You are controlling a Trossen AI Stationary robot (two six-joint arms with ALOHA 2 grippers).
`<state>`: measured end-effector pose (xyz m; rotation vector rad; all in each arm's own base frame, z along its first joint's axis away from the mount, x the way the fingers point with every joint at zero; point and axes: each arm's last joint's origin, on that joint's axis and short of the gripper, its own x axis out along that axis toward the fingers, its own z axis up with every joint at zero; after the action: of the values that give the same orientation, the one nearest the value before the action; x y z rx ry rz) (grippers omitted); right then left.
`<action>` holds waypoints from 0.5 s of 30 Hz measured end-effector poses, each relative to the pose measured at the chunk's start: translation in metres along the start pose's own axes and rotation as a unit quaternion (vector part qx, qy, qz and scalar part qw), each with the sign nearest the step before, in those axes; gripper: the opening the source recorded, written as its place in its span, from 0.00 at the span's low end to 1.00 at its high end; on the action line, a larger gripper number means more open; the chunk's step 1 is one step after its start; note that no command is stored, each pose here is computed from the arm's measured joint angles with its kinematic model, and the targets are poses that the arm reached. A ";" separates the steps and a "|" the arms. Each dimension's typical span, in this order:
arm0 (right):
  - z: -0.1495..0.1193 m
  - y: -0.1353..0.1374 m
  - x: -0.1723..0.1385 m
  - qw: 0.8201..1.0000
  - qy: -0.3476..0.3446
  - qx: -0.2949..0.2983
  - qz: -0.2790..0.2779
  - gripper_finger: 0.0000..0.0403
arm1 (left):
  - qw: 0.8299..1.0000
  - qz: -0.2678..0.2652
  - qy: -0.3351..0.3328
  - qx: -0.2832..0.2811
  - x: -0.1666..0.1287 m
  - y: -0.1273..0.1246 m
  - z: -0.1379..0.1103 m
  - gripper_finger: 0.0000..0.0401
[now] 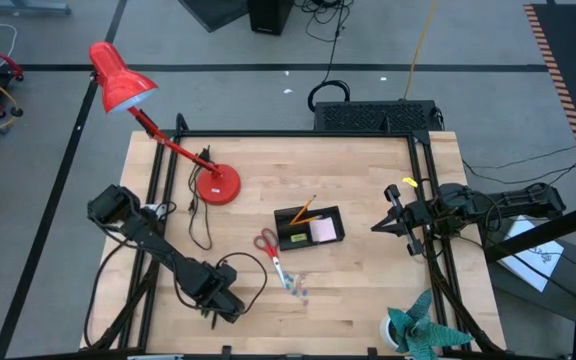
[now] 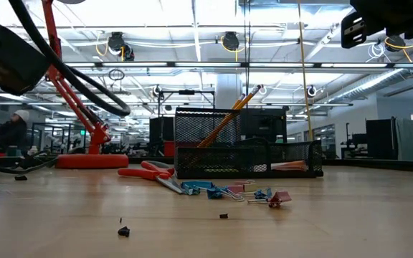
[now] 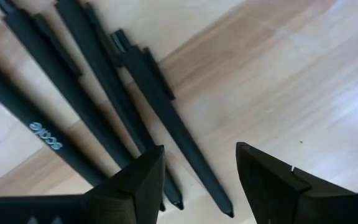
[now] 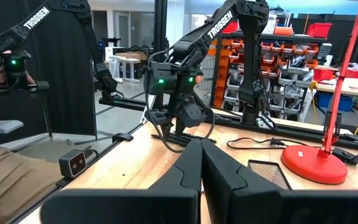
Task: Pick and place office supplies into organizer
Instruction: Put the black pen into the black desk organizer
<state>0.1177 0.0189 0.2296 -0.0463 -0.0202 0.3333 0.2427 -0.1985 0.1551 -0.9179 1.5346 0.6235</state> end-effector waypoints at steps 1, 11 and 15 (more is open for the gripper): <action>0.000 0.000 0.000 1.000 0.000 0.000 0.000 0.00 | 1.000 -0.001 0.000 -0.001 0.000 0.000 -0.001 0.51; 0.000 0.000 0.000 1.000 0.000 0.000 0.000 0.00 | 1.000 -0.002 -0.020 -0.017 0.001 0.000 -0.003 0.51; 0.000 0.000 0.000 1.000 0.000 0.000 0.000 0.00 | 0.999 -0.004 -0.026 -0.019 0.001 0.000 -0.002 0.51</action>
<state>0.1177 0.0189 0.2296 -0.0460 -0.0205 0.3334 0.2414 -0.2007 0.1549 -0.9282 1.4758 0.6675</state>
